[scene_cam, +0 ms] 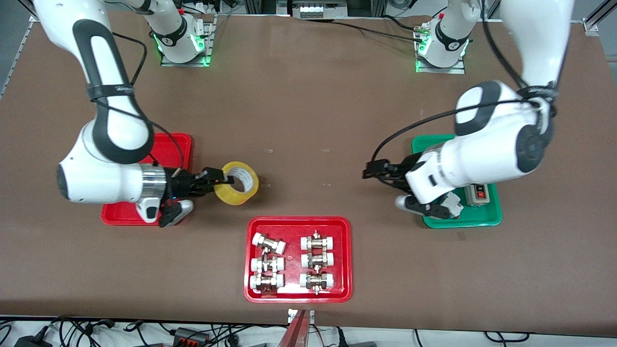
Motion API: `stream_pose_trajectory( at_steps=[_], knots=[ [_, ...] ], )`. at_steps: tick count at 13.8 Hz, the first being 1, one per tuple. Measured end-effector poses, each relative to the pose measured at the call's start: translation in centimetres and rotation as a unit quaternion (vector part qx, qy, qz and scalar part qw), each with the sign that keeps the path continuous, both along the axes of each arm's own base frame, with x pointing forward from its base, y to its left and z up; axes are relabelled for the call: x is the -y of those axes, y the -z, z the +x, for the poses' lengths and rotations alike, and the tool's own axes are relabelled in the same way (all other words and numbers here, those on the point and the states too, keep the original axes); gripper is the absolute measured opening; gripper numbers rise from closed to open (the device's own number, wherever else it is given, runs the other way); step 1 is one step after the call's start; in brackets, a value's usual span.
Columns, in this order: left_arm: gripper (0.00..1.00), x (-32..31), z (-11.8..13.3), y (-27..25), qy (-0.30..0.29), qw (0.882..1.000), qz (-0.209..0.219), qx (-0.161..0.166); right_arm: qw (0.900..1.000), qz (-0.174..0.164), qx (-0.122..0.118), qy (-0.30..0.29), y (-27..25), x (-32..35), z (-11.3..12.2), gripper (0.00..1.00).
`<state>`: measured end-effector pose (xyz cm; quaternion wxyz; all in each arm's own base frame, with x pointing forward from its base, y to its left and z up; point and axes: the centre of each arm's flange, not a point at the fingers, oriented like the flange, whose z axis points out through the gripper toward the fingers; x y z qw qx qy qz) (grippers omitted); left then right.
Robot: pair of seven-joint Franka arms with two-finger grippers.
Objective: Left arm passes tape to right arm into tray
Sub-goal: 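Move the tape over the empty red tray while the left gripper withdraws, then lower the tape into the red tray with the right gripper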
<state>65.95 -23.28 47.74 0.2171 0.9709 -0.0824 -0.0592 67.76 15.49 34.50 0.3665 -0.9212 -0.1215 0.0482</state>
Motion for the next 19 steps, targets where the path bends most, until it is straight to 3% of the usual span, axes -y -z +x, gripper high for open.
stream_pose_trajectory(
  at_steps=[2, 5, 9, 12, 14, 17, 19],
  knots=[
    [1.0, -4.3, -1.1, -1.9, 0.024, 0.998, 0.059, -0.019, 0.999, 0.006, -0.026, 0.033, 1.0, 6.8, 0.4, 0.54],
    [1.0, -10.7, -2.3, -5.6, 0.019, 0.987, 0.156, -0.016, 0.995, 0.022, -0.068, 0.076, 3.1, 16.0, -0.3, 0.54],
    [1.0, -14.9, -3.3, -8.3, 0.041, 0.971, 0.235, -0.006, 0.988, 0.014, -0.123, 0.094, 7.7, 20.7, -2.6, 0.54],
    [1.0, -16.8, -3.5, -8.7, 0.029, 0.969, 0.245, -0.01, 0.982, 0.007, -0.141, 0.122, 10.2, 25.7, -3.9, 0.54],
    [1.0, -19.6, -3.2, -7.5, 0.002, 0.974, 0.228, -0.013, 0.981, 0.015, -0.136, 0.136, 11.1, 29.0, -4.6, 0.54],
    [1.0, -22.9, -5.3, -4.7, -0.029, 0.974, 0.221, 0.033, 0.981, 0.023, -0.133, 0.139, 12.5, 31.1, -5.4, 0.54],
    [1.0, -24.2, -7.2, -4.4, -0.049, 0.974, 0.215, 0.048, 0.98, 0.027, -0.141, 0.135, 14.3, 31.1, -5.7, 0.54]
  ],
)
